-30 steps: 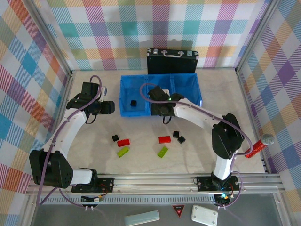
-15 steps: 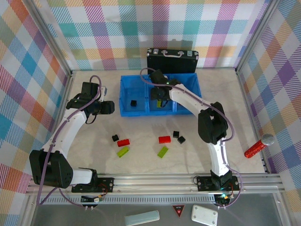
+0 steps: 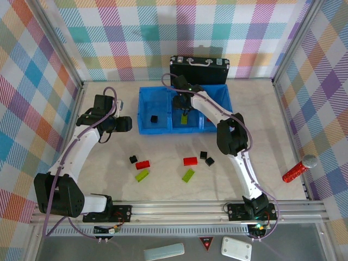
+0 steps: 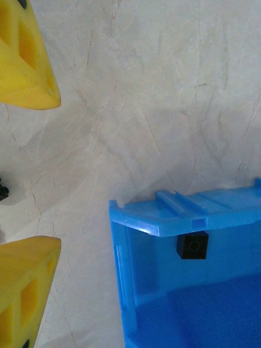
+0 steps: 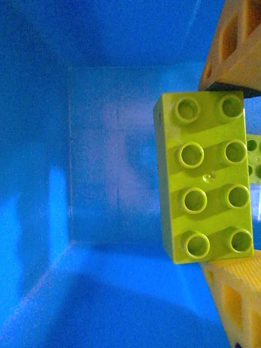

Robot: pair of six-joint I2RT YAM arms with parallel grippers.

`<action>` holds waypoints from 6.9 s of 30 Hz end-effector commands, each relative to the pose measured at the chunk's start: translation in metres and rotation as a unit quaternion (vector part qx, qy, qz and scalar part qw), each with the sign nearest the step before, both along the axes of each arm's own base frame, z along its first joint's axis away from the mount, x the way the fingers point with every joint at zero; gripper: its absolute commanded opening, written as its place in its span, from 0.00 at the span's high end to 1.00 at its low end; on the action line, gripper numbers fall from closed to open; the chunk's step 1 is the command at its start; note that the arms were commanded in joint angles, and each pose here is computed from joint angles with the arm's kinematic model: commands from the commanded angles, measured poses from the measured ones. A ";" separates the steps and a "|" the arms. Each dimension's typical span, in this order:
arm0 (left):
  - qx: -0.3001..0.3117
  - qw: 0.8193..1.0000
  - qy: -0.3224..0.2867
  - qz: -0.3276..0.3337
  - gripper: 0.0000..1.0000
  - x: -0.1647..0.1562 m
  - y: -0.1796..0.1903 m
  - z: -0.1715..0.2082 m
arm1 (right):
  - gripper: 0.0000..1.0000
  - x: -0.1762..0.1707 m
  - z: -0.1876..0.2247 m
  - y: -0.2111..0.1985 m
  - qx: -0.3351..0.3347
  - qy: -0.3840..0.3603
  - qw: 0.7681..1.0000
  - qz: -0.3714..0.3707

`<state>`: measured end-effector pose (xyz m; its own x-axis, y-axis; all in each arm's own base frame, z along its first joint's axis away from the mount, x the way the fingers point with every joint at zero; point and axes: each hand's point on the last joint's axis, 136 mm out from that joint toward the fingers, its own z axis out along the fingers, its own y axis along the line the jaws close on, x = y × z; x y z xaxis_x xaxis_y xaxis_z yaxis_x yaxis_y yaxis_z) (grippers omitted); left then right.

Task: Sort the legos into containers by color
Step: Place the lego in the container, then pick up the lego from the middle-left of the table, then place the lego in the container.

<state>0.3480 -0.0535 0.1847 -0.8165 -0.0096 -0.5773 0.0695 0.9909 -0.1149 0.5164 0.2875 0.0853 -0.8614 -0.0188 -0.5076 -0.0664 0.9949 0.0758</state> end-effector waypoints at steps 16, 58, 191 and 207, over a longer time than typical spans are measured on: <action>-0.013 1.000 -0.005 0.006 0.37 0.000 0.001 0.004 | 0.35 -0.001 -0.051 -0.006 -0.013 0.050 0.999 -0.007; -0.032 0.999 0.031 0.024 0.38 0.004 -0.006 -0.016 | 0.31 -0.097 0.100 -0.014 0.056 -0.003 0.997 0.050; -0.025 0.994 0.098 -0.050 0.68 0.072 -0.155 -0.074 | 0.33 -0.269 0.089 -0.143 0.047 0.025 0.998 -0.022; -0.015 0.995 0.073 -0.063 0.67 0.125 -0.161 -0.097 | 0.33 -0.264 0.088 -0.137 0.041 0.035 0.998 -0.012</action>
<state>0.4548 -0.2142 0.0826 -0.9066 0.0819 -0.4140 0.1596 0.9747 -0.1567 0.2506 0.1494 0.1672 -0.8944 0.0513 -0.4442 -0.0268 0.9855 0.1678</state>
